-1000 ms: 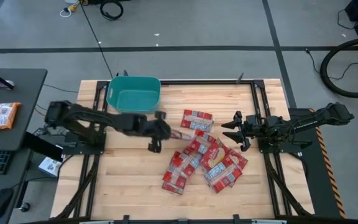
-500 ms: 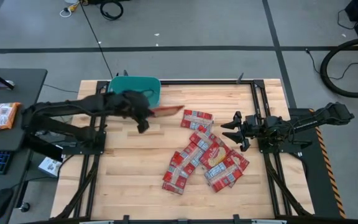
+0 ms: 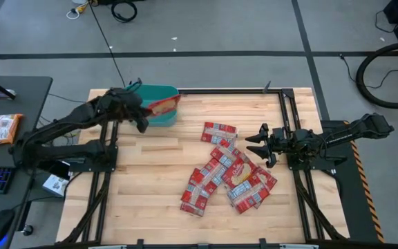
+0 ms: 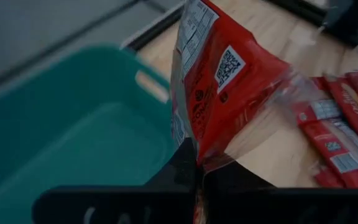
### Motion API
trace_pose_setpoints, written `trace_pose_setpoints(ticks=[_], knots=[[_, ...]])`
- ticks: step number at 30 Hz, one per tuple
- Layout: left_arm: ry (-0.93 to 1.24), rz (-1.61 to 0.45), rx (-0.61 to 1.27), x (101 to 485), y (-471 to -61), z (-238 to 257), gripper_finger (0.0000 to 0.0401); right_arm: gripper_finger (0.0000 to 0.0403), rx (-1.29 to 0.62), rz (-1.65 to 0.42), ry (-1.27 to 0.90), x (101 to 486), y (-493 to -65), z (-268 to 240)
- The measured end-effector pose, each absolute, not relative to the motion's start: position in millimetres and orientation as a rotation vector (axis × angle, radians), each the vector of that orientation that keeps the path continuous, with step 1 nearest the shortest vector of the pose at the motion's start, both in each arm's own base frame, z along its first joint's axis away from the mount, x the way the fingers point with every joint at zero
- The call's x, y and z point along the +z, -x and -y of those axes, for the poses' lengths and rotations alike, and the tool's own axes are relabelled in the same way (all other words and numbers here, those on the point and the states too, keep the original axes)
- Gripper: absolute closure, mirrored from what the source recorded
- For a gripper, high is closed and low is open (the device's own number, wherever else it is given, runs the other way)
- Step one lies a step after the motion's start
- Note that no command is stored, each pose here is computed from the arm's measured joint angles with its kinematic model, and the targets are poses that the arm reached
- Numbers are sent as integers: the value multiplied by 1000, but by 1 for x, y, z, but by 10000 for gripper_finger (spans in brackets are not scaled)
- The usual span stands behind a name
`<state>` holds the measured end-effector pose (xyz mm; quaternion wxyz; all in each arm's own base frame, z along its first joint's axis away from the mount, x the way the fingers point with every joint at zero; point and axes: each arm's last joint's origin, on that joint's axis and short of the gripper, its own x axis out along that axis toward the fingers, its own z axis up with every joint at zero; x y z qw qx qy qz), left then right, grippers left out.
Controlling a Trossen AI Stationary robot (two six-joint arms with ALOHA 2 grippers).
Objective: Sort popcorn bags into baskets
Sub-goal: Put the popcorn sachet into the bin
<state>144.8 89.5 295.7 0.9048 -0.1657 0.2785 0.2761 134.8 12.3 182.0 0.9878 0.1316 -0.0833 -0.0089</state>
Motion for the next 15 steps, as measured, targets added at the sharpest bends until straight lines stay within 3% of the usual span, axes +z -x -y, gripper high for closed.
trace_pose_setpoints(ticks=[9,15], knots=[[516,-661,690,280,-127,-123,394,214,-17,174,-264,183,-135,-12],[703,-721,637,258,-127,-151,395,214,-16,189,-260,184,-134,-12]])
